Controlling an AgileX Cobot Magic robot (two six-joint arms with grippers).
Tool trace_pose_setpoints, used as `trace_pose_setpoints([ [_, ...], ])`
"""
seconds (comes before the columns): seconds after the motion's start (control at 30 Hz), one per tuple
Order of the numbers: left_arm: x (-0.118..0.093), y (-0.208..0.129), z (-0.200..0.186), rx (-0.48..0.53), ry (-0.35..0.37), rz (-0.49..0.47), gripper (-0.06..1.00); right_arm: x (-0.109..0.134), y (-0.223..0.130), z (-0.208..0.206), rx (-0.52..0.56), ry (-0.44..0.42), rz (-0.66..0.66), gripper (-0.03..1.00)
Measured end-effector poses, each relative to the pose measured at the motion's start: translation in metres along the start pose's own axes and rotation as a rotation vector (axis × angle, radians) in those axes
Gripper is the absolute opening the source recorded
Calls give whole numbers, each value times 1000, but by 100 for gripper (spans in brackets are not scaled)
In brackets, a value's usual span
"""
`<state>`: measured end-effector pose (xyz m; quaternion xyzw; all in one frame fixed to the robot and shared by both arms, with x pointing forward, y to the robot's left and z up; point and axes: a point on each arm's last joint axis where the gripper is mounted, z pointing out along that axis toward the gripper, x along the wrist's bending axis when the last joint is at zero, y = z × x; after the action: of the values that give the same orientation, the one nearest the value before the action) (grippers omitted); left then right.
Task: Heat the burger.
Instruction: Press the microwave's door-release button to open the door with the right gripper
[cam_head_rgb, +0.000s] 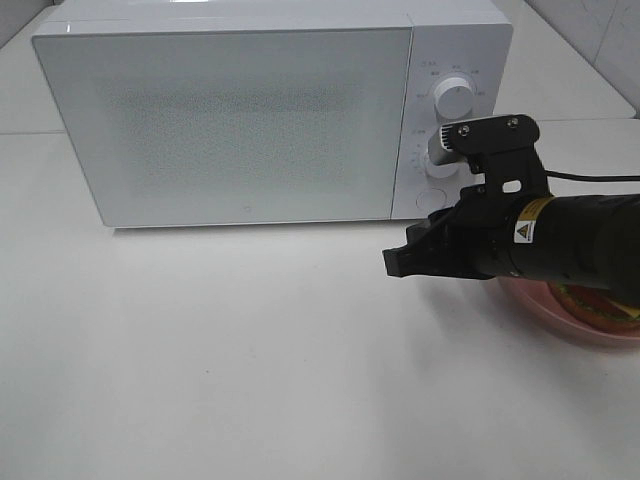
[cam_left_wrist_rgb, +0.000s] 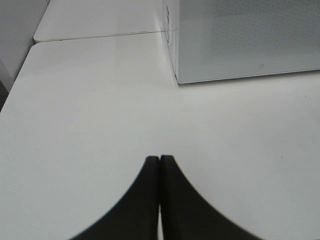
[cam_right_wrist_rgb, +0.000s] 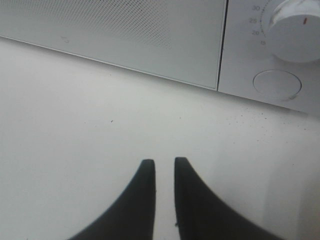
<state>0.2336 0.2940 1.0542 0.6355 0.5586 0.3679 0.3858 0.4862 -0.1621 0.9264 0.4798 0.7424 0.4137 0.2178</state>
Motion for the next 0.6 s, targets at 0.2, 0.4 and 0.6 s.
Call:
trace_pose_setpoints([
  [0.2,0,0,0,0,0,0,0,0,-2,5,-13,2,71,1],
  [0.4,0,0,0,0,0,0,0,0,-1,13,-93,29,367,1],
  [0.6,0,0,0,0,0,0,0,-1,-1,22,-171,68,648,1],
])
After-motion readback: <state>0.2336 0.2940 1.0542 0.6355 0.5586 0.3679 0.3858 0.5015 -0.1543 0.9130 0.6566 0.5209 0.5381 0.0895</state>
